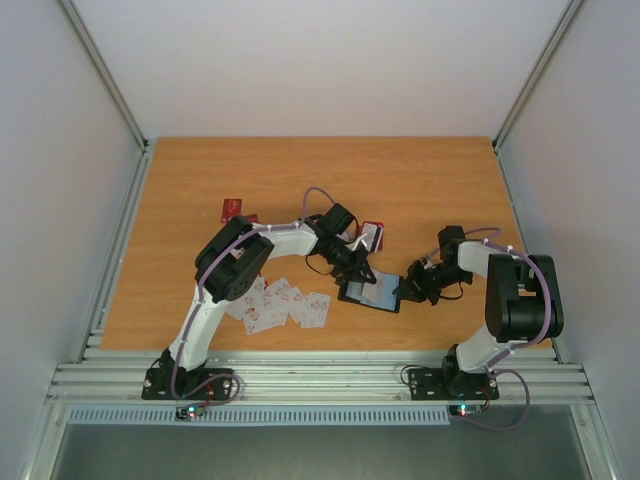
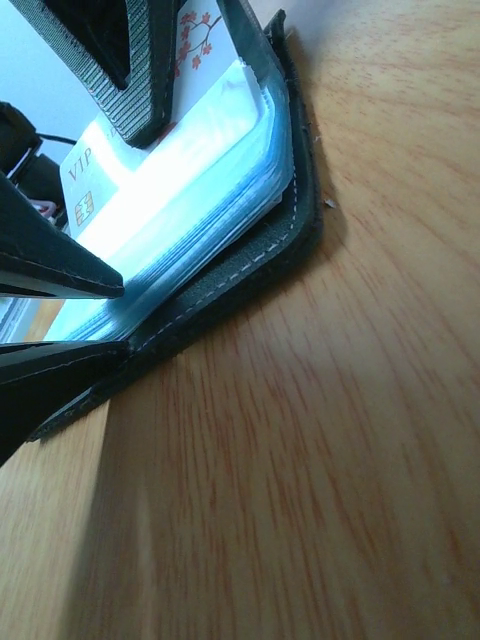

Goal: Put the credit cards into the card holder

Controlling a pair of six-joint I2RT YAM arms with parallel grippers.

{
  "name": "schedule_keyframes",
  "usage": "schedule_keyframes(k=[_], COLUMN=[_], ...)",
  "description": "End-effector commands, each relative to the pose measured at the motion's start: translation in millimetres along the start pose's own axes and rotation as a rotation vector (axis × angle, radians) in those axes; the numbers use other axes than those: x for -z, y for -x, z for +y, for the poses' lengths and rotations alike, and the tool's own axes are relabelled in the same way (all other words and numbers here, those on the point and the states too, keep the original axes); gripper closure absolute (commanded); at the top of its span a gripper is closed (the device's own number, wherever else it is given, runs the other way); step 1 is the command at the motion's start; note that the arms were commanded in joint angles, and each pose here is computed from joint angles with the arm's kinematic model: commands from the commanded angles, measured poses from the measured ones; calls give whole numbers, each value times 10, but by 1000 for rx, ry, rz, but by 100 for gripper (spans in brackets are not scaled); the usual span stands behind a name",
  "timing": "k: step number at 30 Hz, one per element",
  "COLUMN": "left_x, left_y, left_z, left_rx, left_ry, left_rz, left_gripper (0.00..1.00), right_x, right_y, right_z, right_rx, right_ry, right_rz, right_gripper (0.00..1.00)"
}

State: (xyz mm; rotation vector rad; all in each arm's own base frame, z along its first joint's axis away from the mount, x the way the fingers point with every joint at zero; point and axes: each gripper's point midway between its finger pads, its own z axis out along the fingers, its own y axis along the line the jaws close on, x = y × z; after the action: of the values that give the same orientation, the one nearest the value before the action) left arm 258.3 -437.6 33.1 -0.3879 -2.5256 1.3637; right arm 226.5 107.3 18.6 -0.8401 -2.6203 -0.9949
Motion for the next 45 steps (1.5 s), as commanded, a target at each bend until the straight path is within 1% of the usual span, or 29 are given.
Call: schedule_keyframes(k=[1, 5, 16, 25, 33, 45], left_x=[-41, -38, 138, 305, 321, 213], left_y=[-61, -83, -147, -221, -230, -217], left_z=[36, 77, 116, 148, 212, 219], left_rx=[15, 40, 63, 83, 122, 152], left_ry=[40, 70, 208, 329, 389, 399], left_rz=[-7, -4, -1, 21, 36, 53], left_gripper=[100, 99, 73, 58, 58, 62], right_x=[-124, -124, -134, -168, -170, -212], right_y=[30, 43, 77, 112, 110, 111], right_z=[-113, -96, -62, -33, -10, -13], right_rx=[-11, -8, -6, -14, -7, -11], right_ry=[-22, -17, 10, 44, 58, 76], right_rz=[-8, -13, -32, -42, -42, -31], right_gripper=[87, 87, 87, 87, 87, 87])
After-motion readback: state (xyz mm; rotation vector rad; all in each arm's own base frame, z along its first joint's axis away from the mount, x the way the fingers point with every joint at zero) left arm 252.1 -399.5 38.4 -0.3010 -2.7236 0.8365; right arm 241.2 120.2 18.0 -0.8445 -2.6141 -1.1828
